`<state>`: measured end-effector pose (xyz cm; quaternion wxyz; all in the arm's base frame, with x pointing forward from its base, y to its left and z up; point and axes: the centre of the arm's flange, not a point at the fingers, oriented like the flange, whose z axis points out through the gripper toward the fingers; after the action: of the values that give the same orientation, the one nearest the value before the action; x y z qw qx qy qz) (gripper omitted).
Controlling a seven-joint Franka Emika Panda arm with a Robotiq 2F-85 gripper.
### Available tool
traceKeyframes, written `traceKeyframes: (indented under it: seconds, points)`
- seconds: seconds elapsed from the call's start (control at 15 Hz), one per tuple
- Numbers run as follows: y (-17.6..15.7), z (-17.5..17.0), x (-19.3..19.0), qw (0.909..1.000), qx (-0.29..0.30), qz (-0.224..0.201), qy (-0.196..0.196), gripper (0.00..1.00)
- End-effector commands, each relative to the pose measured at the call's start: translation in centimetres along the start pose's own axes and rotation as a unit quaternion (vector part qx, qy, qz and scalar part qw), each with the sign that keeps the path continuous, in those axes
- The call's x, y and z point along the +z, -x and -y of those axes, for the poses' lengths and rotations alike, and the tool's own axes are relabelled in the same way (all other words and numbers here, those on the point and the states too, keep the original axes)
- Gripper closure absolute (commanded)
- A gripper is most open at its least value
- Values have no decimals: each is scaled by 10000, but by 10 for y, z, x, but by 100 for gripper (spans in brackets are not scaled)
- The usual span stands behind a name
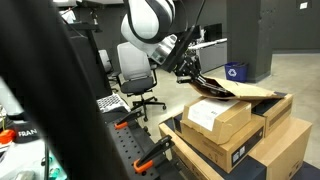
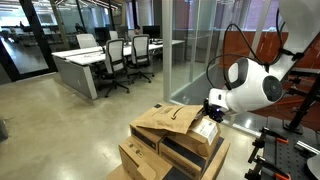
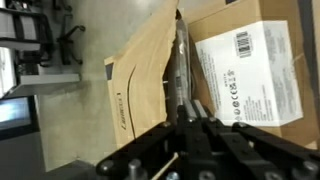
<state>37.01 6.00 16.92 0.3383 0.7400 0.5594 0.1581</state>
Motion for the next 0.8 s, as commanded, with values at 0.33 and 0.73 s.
traceKeyframes:
  seconds: [0.33,0.73]
  points:
    - [-3,-7,-2,9999,30,-37,110,100]
    - [-6,-8,-2,9999,20,-51,135,100]
